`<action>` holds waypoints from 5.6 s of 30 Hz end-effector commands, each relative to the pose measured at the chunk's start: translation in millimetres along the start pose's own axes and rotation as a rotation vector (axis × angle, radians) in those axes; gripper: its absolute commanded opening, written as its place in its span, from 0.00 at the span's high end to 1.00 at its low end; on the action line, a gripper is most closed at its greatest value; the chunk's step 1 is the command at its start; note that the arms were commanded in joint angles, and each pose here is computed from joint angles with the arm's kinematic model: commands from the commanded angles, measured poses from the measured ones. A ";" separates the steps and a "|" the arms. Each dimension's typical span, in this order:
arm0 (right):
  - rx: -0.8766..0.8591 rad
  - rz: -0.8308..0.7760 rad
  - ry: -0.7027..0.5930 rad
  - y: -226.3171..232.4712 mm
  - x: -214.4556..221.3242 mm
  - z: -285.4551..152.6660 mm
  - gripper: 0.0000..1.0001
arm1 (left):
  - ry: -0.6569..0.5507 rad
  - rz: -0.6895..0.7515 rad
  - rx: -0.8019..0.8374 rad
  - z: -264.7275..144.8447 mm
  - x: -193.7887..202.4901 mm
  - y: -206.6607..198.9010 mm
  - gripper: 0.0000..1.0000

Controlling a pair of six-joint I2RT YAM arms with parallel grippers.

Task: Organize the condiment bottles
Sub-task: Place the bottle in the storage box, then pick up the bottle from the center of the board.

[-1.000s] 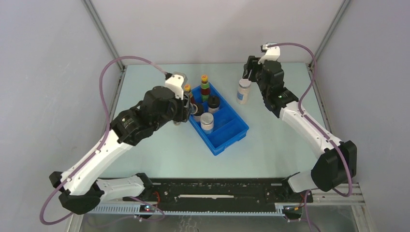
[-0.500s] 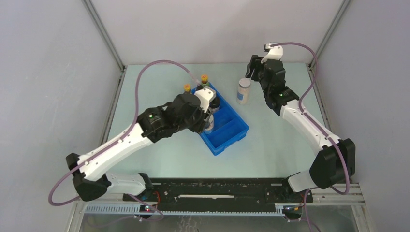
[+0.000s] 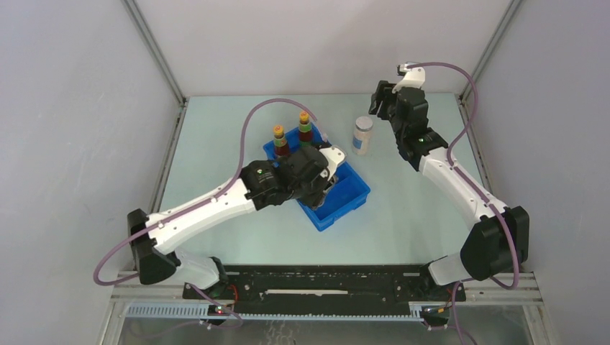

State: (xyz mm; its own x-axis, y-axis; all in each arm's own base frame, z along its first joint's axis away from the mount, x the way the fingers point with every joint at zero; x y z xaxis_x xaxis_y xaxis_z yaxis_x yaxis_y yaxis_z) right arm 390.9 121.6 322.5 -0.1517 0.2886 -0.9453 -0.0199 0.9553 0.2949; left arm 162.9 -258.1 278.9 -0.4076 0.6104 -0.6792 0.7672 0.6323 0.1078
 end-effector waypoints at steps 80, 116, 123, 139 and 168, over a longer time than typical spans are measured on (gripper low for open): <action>0.034 0.043 0.025 -23.8 22.1 21.7 0.32 | 0.183 -0.062 0.128 104.6 38.9 13.6 1.00; 0.034 0.039 0.042 -23.7 27.0 22.9 0.32 | 0.214 -0.081 0.165 119.8 52.5 6.8 0.64; 0.032 0.039 0.042 -22.7 26.9 22.7 0.32 | 0.215 -0.081 0.163 117.5 54.3 6.9 0.33; 0.020 0.039 0.028 -20.3 21.7 19.7 0.32 | 0.170 -0.090 0.152 105.2 42.2 8.3 0.25; -0.012 0.011 0.230 0.0 25.9 20.5 0.27 | -0.245 -0.151 -0.191 -39.4 -53.6 31.8 0.14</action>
State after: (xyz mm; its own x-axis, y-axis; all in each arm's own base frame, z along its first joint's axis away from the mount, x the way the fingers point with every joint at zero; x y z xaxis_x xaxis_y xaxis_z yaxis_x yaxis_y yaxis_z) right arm 409.2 119.1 298.0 -0.2968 0.2884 -0.9103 -0.0104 0.9523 0.3051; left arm 184.1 -285.4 300.9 -0.3837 0.5458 -0.7449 0.7432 0.6613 0.1017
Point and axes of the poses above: each gripper's point midway between its finger pads, its own z axis out along the fingers, its own y axis along the line the jaws close on, x = y × z, the point moved 7 cm from there along -z, back along the fingers, and after that the axes turned 7 degrees about z, right-handed, at the moved point
